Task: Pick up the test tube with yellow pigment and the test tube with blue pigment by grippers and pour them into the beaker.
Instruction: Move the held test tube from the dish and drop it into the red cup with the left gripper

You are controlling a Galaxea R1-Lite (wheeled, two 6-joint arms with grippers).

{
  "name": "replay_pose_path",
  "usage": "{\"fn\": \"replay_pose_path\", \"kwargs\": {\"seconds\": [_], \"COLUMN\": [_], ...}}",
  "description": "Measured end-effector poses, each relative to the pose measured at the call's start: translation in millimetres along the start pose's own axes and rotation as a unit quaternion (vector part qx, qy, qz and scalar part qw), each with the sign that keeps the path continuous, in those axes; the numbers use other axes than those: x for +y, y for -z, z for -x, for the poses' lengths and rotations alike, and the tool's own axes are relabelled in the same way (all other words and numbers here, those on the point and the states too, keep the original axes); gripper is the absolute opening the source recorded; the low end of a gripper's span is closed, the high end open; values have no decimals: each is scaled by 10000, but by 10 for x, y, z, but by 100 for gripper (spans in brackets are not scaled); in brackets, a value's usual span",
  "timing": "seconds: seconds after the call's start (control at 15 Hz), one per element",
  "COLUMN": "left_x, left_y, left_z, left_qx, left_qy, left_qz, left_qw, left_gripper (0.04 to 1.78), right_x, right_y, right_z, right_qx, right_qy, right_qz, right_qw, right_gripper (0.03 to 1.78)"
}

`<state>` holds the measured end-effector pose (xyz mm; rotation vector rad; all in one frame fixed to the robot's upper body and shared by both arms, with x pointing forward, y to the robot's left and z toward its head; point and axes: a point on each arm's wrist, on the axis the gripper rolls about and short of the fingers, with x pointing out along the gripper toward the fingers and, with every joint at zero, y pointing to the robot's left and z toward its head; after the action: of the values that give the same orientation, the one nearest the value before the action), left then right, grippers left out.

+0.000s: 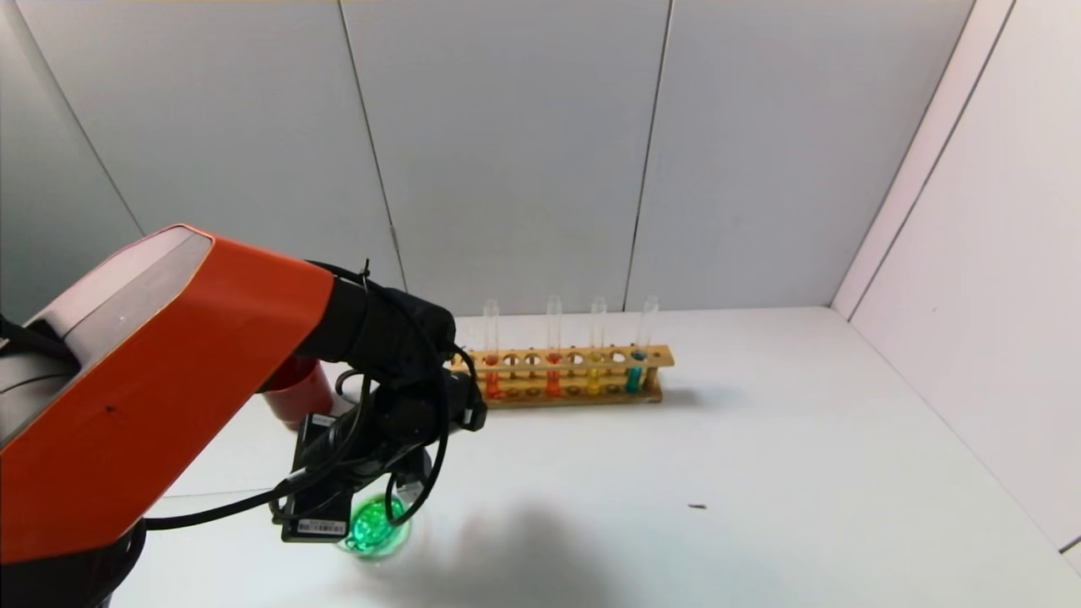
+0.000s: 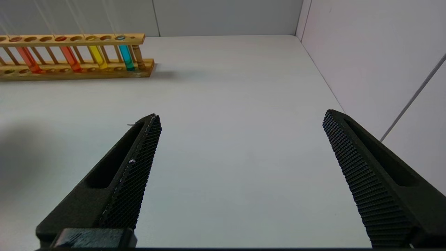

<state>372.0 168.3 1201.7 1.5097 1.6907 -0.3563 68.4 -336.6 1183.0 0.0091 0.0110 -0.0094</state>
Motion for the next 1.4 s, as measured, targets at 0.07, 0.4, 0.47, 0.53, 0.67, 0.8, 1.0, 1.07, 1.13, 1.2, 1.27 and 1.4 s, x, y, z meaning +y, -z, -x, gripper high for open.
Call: {"fn": "replay_pose_path", "kwargs": {"seconds": [0.07,0.4,0.47,0.53,0.67,0.8,1.0,1.07,1.13,1.2,1.27,1.4], "left_x": [-2,-13,-13,-12,-19,-17,-9,-6,6,29,63,128], "left_y": [-7,-15,-14,-18,-14,-16,-9,8,33,60,92,172], "left_z": [-4,-6,-7,-9,-14,-13,1,19,50,88,145,260], "left_qx": [7,23,25,20,38,29,-7,-50,-152,-307,-550,-1073], "left_qy": [4,8,12,12,24,19,6,7,4,43,146,474], "left_qz": [-9,-30,-24,-11,-16,-5,26,50,126,254,494,1237], "left_qw": [10000,10000,10000,10000,10000,10000,10000,10000,9998,9992,9972,9854], "left_gripper": [34,34,34,34,34,34,34,34,34,34,34,34], "right_x": [0,0,0,0,0,0,0,0,0,0,0,0], "right_y": [0,0,0,0,0,0,1,0,0,1,1,0], "right_z": [0,0,0,0,0,0,0,0,0,0,0,0], "right_qx": [0,-1,-1,-1,0,0,1,0,0,1,1,0], "right_qy": [0,0,0,0,2,0,0,0,0,0,2,0], "right_qz": [0,0,0,0,0,0,1,0,0,1,0,0], "right_qw": [10000,10000,10000,10000,10000,10000,10000,10000,10000,10000,10000,10000], "right_gripper": [170,170,170,170,170,170,170,170,170,170,170,170]}}
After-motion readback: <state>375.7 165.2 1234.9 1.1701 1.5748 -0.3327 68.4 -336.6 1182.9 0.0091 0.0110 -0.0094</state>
